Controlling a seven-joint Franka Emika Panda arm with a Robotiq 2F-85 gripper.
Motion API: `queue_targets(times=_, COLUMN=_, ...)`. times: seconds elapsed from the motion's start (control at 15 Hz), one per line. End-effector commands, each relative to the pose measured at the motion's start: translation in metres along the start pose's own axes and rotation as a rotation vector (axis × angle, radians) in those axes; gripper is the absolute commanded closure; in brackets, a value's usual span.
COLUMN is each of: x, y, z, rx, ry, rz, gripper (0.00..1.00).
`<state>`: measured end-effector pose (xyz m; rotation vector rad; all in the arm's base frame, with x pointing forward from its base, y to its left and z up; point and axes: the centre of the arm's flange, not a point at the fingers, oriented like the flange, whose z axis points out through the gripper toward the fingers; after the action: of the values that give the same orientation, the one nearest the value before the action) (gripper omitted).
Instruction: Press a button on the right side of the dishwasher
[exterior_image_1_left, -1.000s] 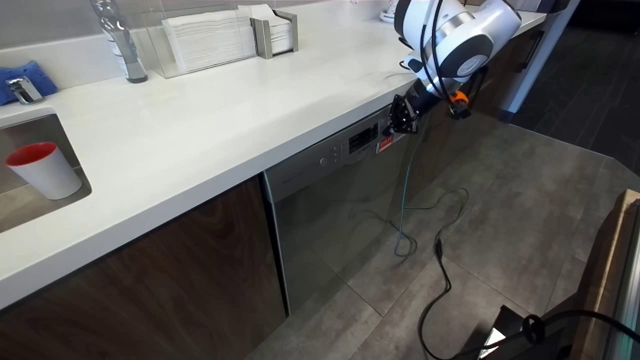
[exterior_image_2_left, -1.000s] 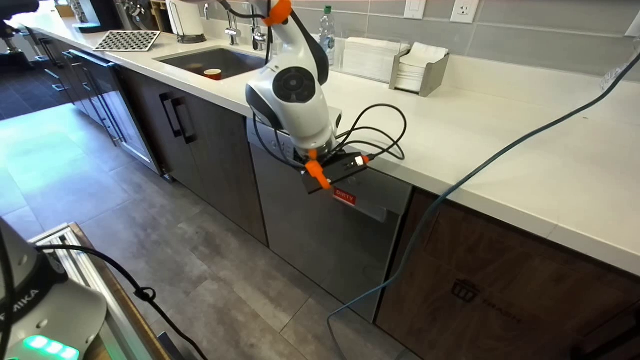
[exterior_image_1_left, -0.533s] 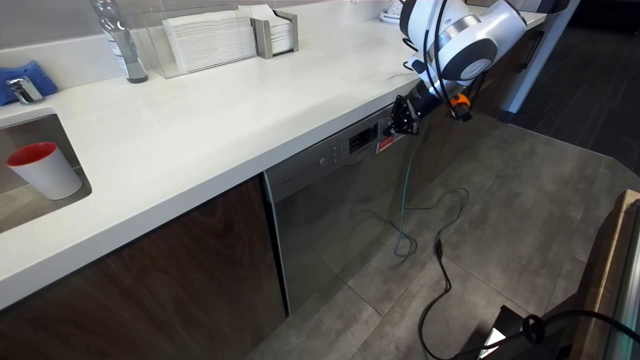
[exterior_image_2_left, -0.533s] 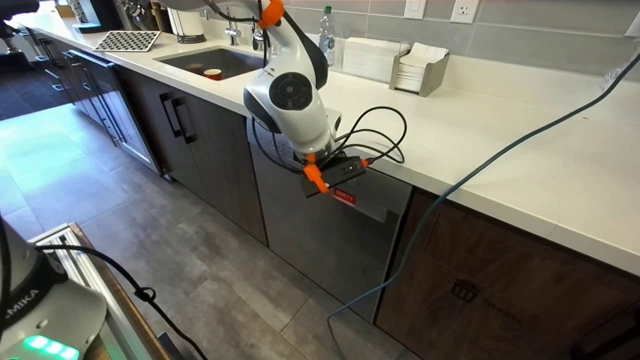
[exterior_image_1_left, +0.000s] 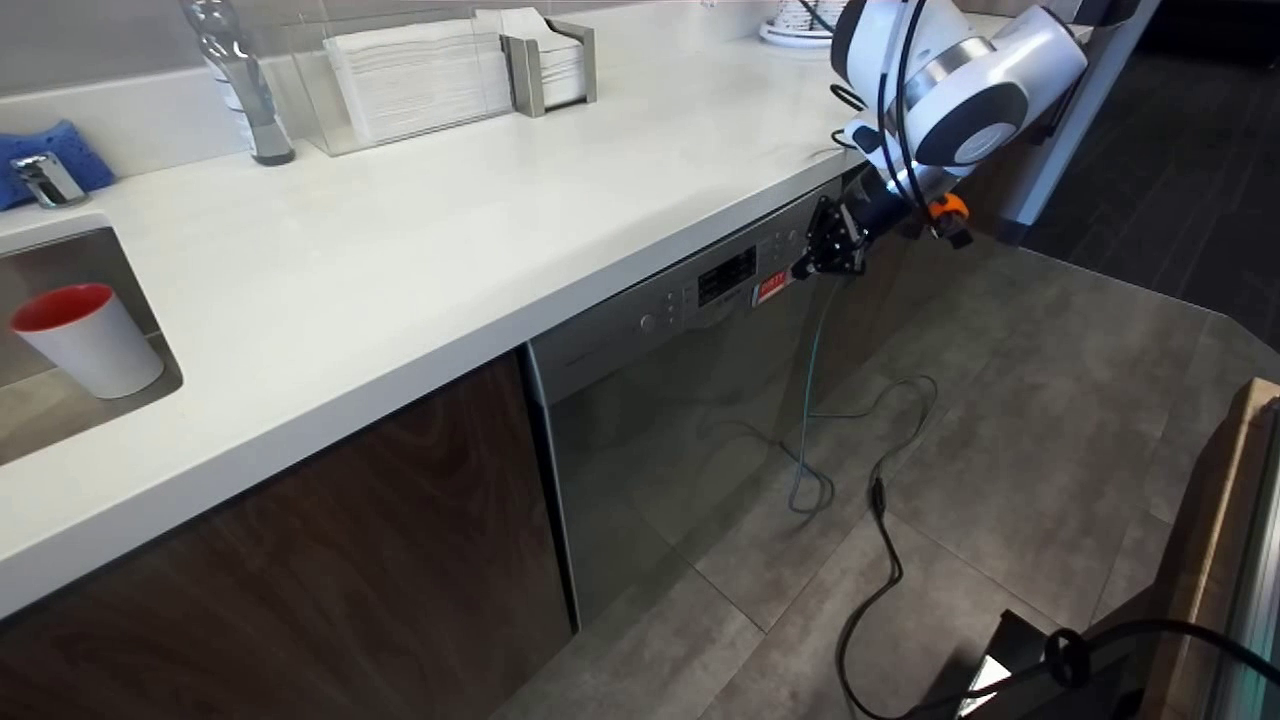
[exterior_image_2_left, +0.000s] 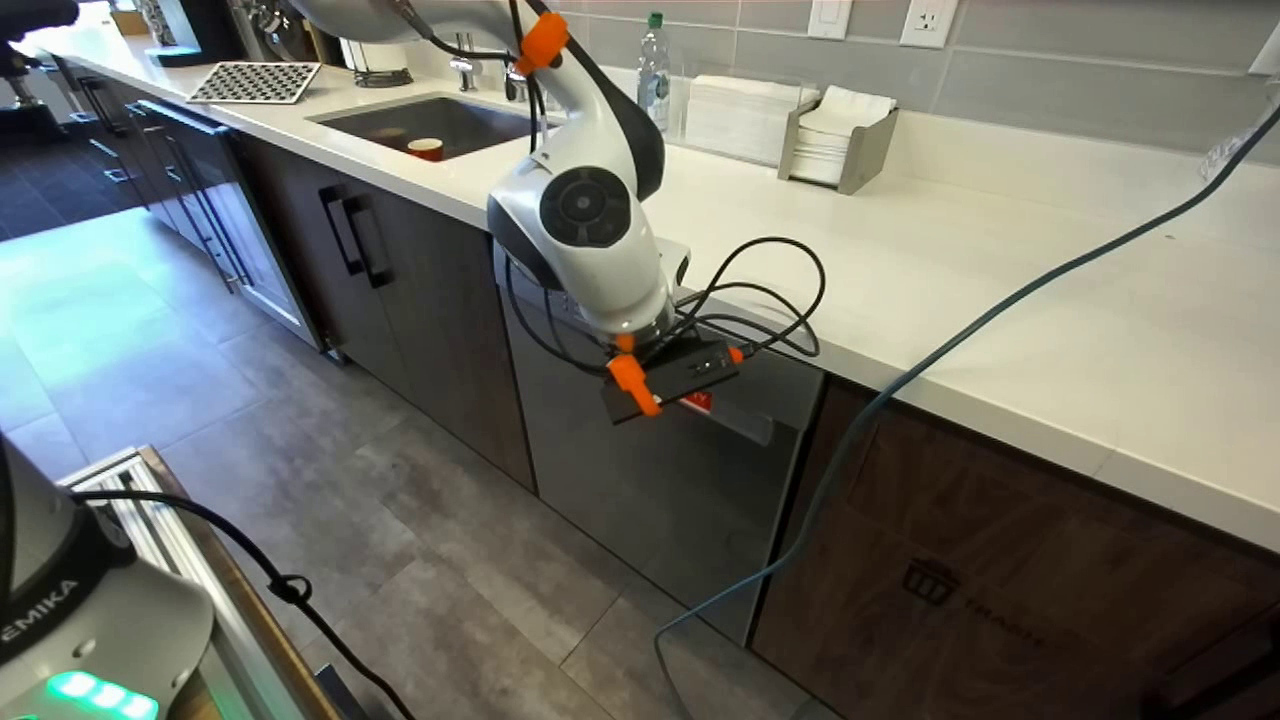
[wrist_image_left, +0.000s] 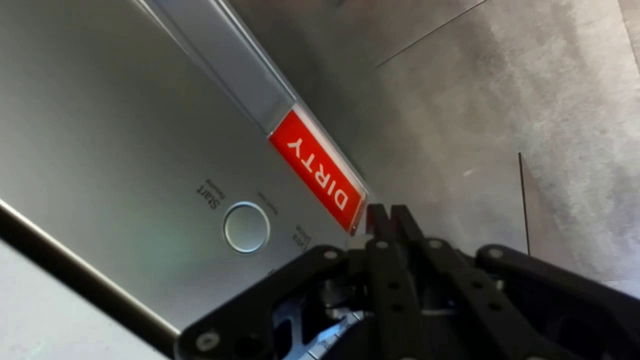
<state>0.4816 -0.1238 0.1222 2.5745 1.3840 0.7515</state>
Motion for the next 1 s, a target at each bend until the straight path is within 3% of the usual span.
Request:
queue_targets(times=0.0, x=-0.010, y=-0.017, z=-0.015, rx=0.039, ry=0.009, rz=-0.039, gripper=0.60)
queue_targets(times=0.53, x=-0.005, y=-0.027, z=-0.045, rx=0.148, ry=-0.044, rz=-0.112, gripper=0.05)
queue_targets(times=0.67, x=0.005, y=-0.025, z=-0.056, rx=0.163, ry=-0.044, rz=-0.128, gripper=0.00)
queue_targets(times=0.93, x=0.020, y=-0.025, z=-0.080, rx=0.201, ry=-0.041, rz=-0.132, gripper=0.00)
